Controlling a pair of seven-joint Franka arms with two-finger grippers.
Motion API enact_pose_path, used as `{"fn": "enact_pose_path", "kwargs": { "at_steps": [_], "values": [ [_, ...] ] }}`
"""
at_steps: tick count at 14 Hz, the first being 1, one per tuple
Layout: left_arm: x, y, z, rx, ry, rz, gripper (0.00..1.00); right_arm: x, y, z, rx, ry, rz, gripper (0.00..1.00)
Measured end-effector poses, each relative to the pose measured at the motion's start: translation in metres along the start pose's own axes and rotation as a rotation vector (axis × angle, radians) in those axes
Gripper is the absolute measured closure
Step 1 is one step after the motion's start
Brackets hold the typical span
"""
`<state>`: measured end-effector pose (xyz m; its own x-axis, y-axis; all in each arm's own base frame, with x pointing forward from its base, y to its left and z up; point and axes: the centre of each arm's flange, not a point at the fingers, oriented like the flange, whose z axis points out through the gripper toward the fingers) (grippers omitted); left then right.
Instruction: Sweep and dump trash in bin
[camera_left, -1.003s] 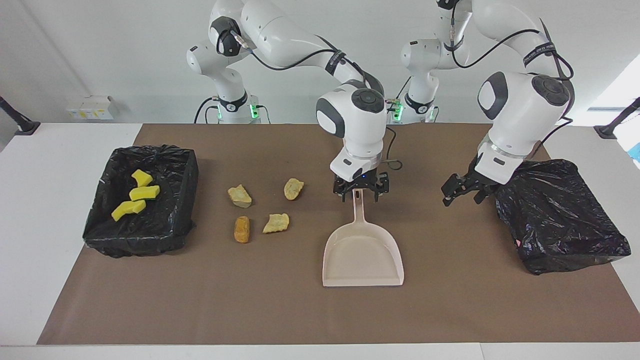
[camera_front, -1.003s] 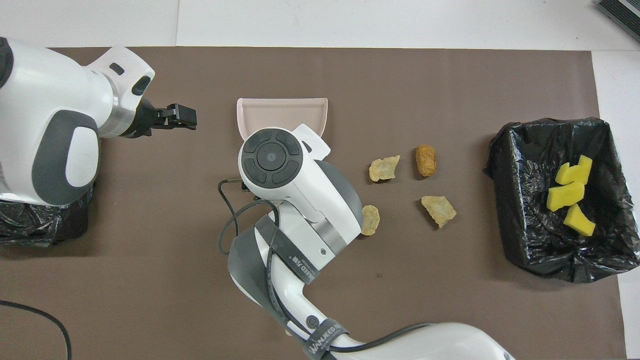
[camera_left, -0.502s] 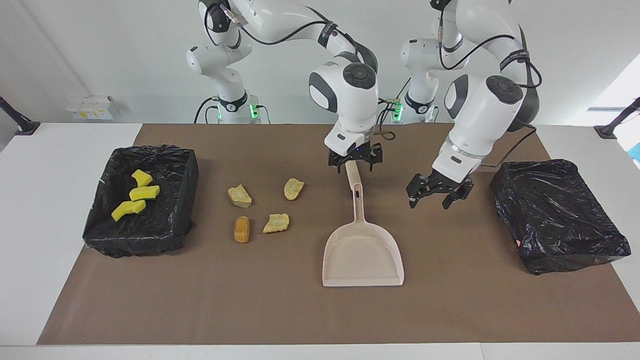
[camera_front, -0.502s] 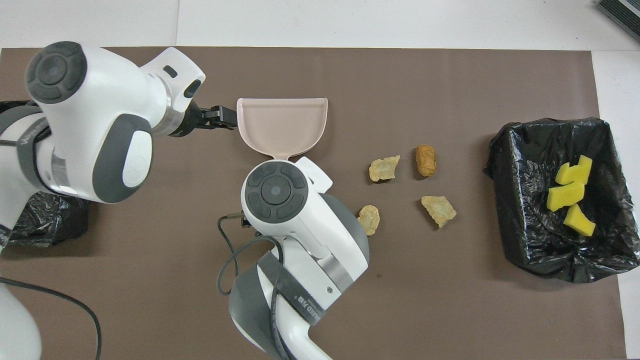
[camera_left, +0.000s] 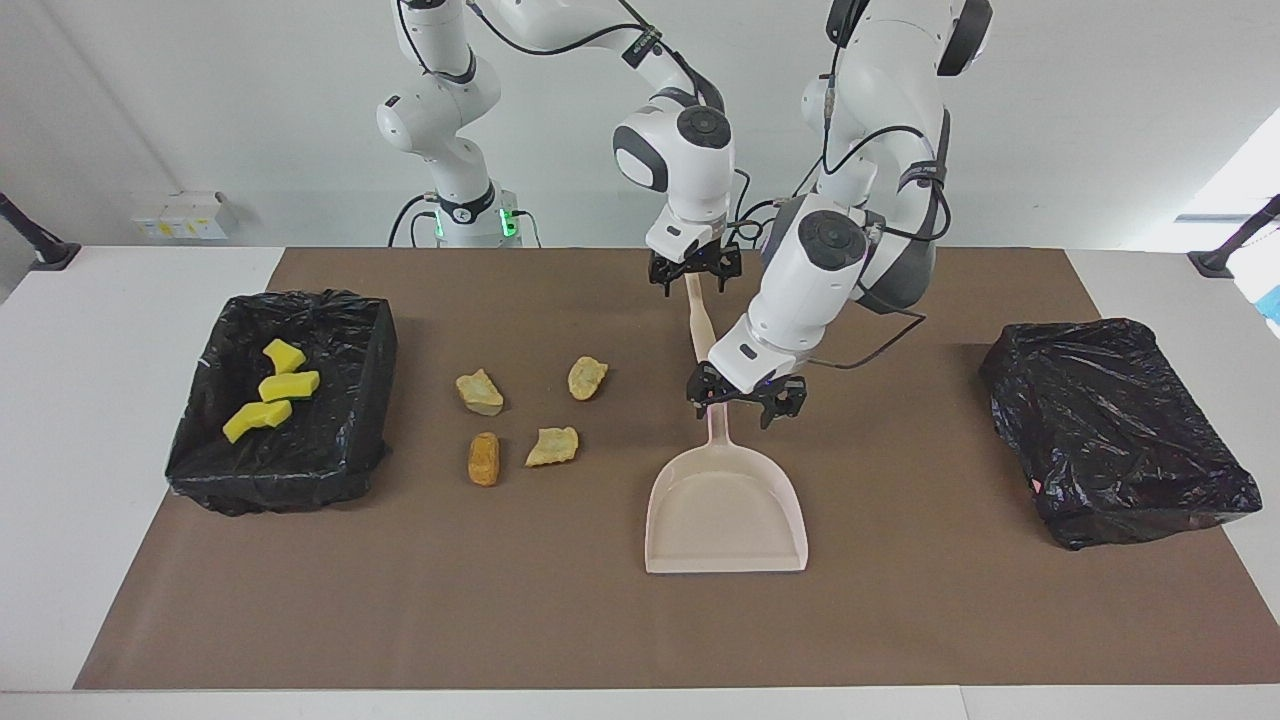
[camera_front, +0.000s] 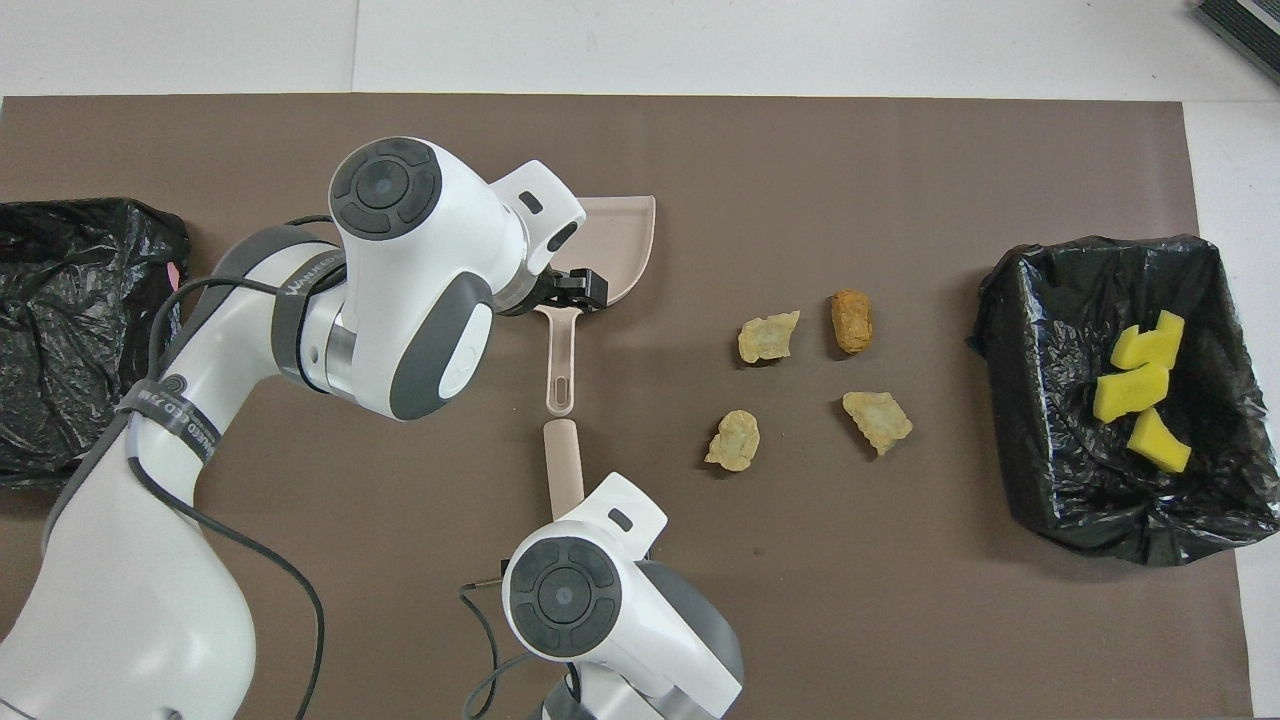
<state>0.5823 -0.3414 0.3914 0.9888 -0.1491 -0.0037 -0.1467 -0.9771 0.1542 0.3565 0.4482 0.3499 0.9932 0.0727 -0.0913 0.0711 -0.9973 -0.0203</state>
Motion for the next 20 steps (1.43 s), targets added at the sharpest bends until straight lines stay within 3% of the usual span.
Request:
{"fn": "enact_pose_path", "kwargs": {
  "at_steps": [5, 6, 10, 11, 13, 16, 20],
  "values": [
    [-0.020, 0.006, 0.031, 0.025, -0.061, -0.006, 0.03, -0.011, -0.001, 0.010, -0.016, -0.014, -0.014, 0.09],
    [-0.021, 0.006, 0.031, 0.025, -0.062, -0.013, 0.11, -0.011, -0.001, 0.010, -0.015, -0.013, -0.014, 0.13],
    [-0.022, 0.006, 0.030, 0.027, -0.063, -0.021, 0.63, -0.011, -0.003, 0.009, -0.002, 0.001, -0.017, 0.18],
    [-0.022, 0.006, 0.030, 0.027, -0.064, -0.022, 0.68, -0.012, -0.003, 0.010, -0.002, 0.000, -0.023, 0.18],
    [-0.021, 0.004, 0.029, 0.030, -0.062, -0.018, 0.68, -0.015, -0.005, 0.011, -0.003, 0.000, -0.030, 0.36],
    [-0.011, -0.020, 0.016, 0.077, -0.030, 0.109, 0.68, -0.015, -0.006, 0.010, -0.002, 0.000, -0.030, 0.73],
    [0.006, -0.107, -0.034, 0.125, -0.027, 0.322, 0.68, -0.014, -0.003, 0.004, -0.032, -0.032, -0.025, 0.74]
  ]
}}
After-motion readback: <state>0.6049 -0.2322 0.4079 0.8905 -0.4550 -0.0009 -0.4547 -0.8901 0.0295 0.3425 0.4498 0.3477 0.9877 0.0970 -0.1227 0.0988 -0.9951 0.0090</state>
